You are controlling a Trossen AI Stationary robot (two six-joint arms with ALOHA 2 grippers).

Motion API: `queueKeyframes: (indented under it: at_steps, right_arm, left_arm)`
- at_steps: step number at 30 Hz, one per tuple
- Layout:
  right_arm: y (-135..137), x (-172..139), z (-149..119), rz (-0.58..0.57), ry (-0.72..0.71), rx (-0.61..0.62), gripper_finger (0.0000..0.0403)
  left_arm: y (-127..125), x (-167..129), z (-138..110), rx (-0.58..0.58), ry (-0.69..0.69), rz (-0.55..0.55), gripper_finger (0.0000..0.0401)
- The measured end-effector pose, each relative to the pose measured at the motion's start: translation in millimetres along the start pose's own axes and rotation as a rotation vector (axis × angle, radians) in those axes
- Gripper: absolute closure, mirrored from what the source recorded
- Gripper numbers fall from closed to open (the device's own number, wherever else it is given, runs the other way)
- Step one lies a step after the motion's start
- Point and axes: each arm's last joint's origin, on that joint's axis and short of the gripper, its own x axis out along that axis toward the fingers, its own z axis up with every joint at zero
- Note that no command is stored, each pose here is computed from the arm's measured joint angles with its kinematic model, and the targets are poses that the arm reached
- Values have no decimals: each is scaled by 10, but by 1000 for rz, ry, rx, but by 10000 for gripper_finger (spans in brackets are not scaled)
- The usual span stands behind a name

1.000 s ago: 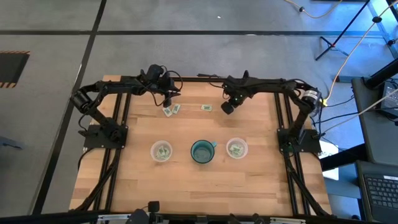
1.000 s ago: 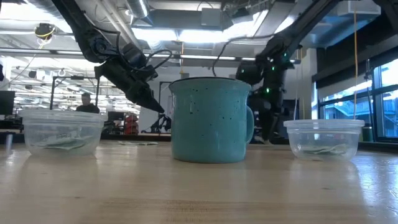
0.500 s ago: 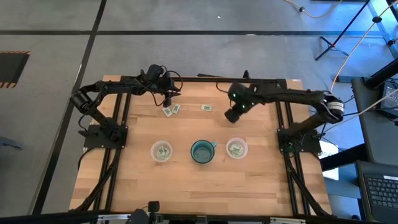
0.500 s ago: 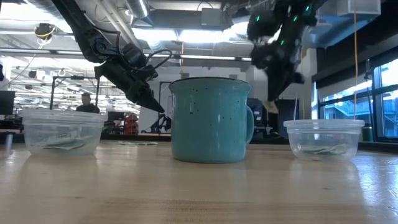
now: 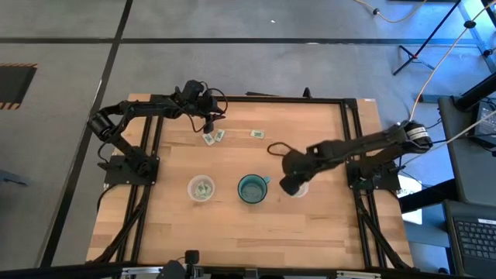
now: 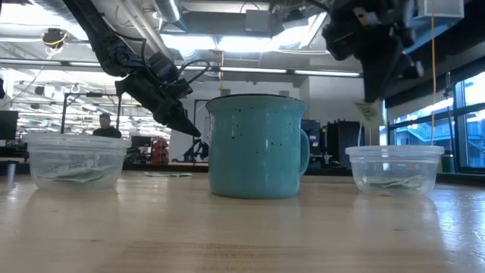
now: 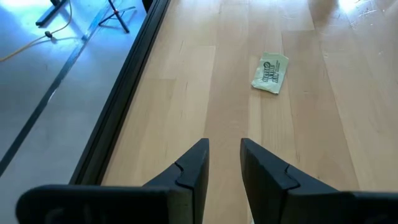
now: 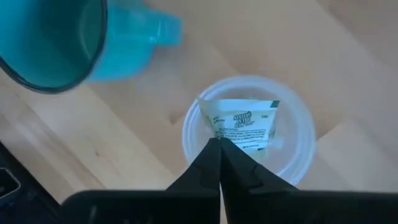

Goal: Pick and place Stevia / Truvia into bins
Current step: Put the green stevia packet into the right transparent container

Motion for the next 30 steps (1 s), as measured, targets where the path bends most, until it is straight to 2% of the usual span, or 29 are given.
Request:
queueKeyframes:
  at_steps: [5, 15, 22, 30]
  right_arm:
    - [95, 157, -103, -49, 25, 67, 403]
    - [117, 498, -91, -160, 84, 70, 396]
    - [114, 529, -91, -173, 90, 67, 362]
    - [44, 442, -105, -225, 85, 75, 290]
  left_arm:
    - [0, 0, 1, 1, -1, 0, 315]
    - [10, 0, 17, -16, -16, 9, 315]
    - [10, 0, 17, -16, -16, 9, 315]
    - [10, 0, 17, -16, -16, 9, 315]
